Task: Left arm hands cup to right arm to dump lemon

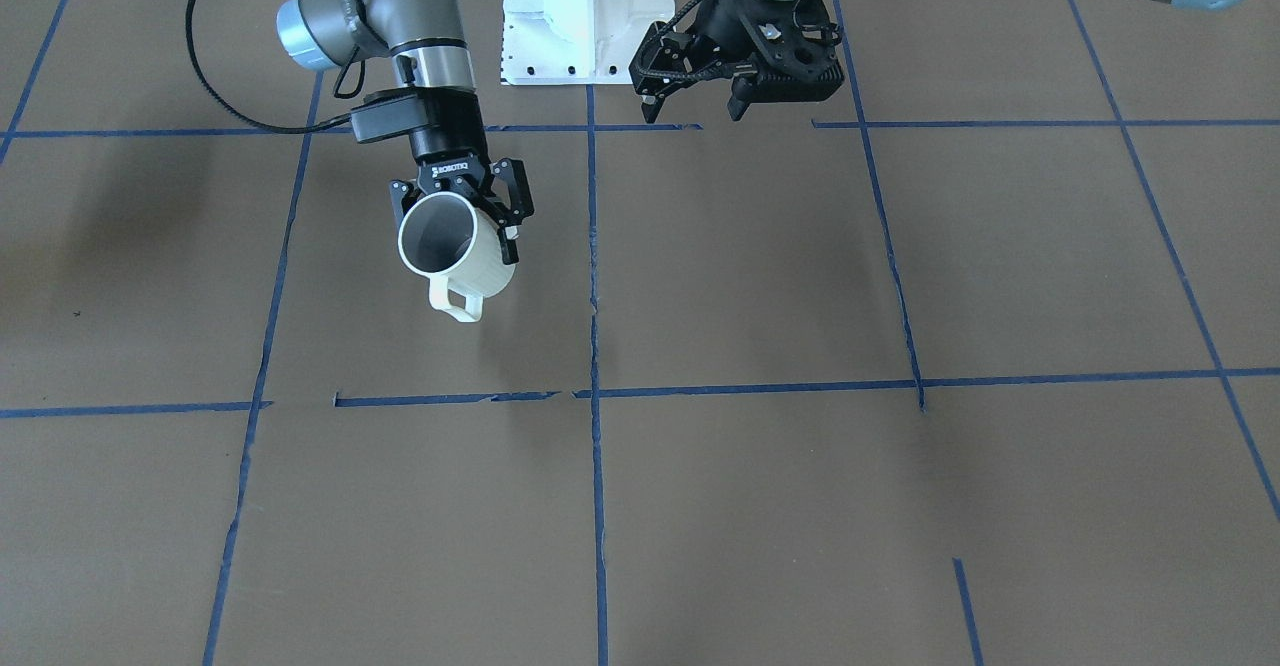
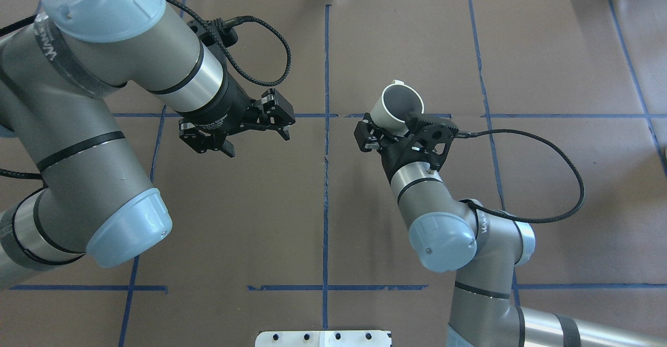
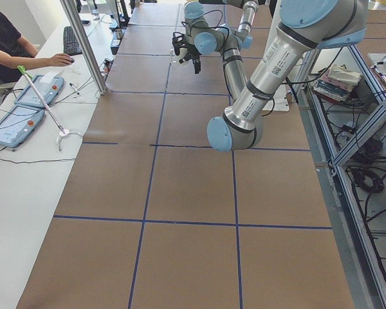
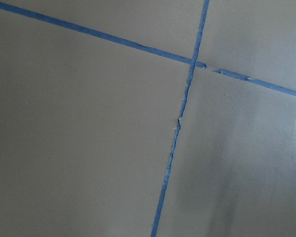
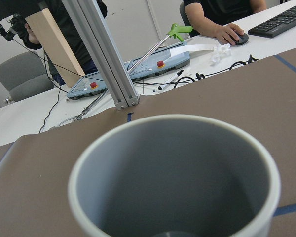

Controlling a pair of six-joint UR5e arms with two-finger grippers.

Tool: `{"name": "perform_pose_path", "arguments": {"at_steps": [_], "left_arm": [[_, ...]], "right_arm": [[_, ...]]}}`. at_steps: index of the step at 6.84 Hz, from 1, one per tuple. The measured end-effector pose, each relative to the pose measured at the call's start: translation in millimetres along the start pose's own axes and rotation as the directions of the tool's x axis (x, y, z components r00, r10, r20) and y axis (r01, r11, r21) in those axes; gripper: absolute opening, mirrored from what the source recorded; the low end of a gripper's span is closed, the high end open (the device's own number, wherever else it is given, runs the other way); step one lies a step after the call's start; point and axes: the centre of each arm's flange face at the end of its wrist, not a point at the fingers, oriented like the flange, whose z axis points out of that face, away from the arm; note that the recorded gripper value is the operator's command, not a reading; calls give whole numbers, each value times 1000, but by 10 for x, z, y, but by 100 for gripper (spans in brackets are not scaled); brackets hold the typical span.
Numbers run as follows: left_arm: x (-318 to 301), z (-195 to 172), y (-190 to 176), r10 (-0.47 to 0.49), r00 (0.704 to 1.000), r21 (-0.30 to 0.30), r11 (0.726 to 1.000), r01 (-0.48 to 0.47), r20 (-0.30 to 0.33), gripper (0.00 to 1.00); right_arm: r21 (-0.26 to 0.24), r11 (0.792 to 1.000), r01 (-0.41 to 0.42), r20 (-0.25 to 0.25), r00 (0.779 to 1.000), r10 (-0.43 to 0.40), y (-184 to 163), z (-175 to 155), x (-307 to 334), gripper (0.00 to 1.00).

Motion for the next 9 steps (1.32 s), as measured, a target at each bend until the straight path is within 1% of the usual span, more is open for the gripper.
{"name": "perform_pose_path", "arguments": {"at_steps": [2,3,4,5,7,9], "left_arm": [[151,41,-76,-5,1000,24,1000,5,6,100],[184,50,-93,-9,1000,27,1000,9,7,100],[200,55,-99,-13,1000,28,1000,13,7,100],[224,64,-108,-16,1000,28,999,16,8,100],[462,150,-202,-44,999,26,999,43,21,100],[611,191,-242,-75,997,25,997,74,34,94]], "right_arm": [[1,993,118,10,993,-118,247,-165,-279,0],[2,985,173,25,985,-173,313,-235,-394,0],[-2,977,211,40,977,-211,381,-302,-481,0],[-5,968,249,52,967,-249,421,-347,-570,0],[8,937,350,57,935,-350,507,-367,-748,1],[26,920,392,44,919,-393,599,-346,-831,1]]}}
